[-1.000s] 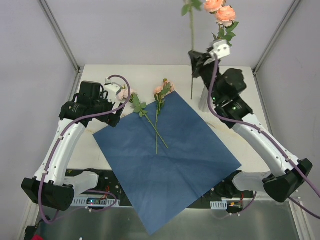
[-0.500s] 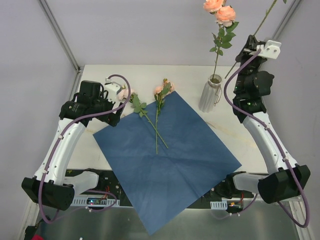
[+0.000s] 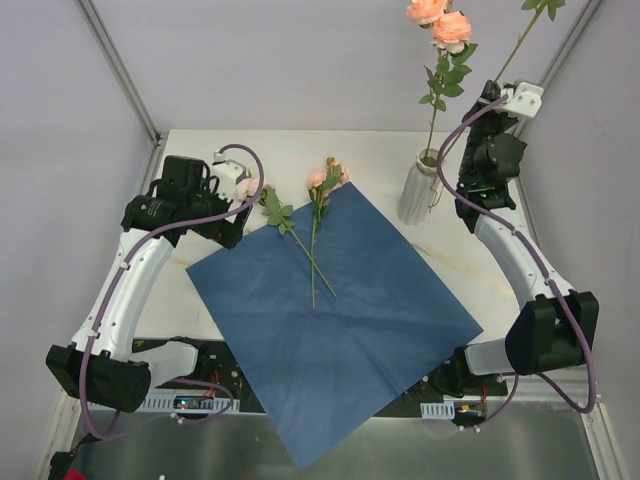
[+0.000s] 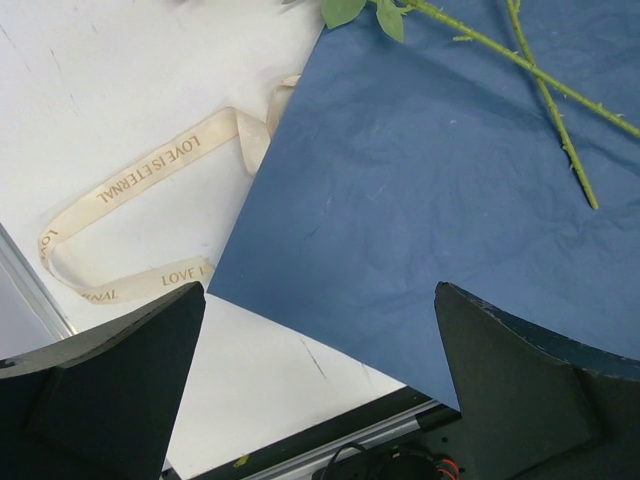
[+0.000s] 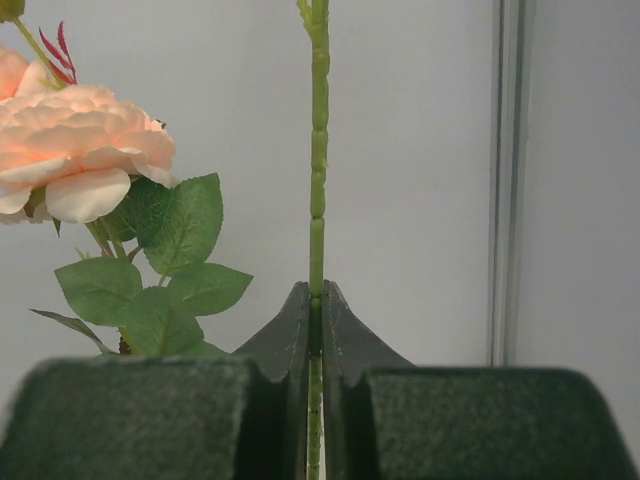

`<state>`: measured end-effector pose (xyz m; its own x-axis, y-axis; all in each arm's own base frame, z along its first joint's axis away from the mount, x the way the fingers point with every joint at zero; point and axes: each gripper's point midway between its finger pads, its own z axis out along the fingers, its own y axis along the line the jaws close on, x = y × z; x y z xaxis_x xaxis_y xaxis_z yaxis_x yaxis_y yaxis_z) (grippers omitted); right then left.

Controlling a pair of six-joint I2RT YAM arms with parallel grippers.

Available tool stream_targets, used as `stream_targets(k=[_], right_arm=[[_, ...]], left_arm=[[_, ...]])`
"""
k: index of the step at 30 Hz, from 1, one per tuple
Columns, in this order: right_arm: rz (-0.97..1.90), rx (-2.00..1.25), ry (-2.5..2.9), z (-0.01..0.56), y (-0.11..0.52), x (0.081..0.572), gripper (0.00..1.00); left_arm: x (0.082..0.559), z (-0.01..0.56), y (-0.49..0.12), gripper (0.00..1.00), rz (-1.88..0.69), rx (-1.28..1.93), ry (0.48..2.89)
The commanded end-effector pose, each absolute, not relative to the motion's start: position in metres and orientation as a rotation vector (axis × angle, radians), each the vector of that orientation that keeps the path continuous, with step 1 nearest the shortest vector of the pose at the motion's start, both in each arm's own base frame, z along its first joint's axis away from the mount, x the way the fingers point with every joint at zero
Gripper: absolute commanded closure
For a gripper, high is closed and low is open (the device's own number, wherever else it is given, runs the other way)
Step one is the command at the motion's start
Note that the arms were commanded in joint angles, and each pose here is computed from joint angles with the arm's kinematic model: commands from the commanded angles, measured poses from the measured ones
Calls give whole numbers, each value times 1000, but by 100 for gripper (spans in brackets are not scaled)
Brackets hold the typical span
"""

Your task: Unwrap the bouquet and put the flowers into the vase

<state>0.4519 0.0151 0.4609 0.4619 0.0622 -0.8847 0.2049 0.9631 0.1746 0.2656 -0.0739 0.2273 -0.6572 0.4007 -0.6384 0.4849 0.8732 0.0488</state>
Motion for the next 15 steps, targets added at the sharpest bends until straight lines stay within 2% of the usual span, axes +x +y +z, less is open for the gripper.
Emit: stream_targets(k=[1,7,15], right_arm=[[-15,293,978,485,18,448,99],[12,265,1005,468,26,458,99],[139,119,1133,429,82,466,98]], left_arm=[[270,243,-76,1,-169,638,2329],[270,243,-76,1,-172,634,2328],[269,246,-79,1,-193,631,2322]])
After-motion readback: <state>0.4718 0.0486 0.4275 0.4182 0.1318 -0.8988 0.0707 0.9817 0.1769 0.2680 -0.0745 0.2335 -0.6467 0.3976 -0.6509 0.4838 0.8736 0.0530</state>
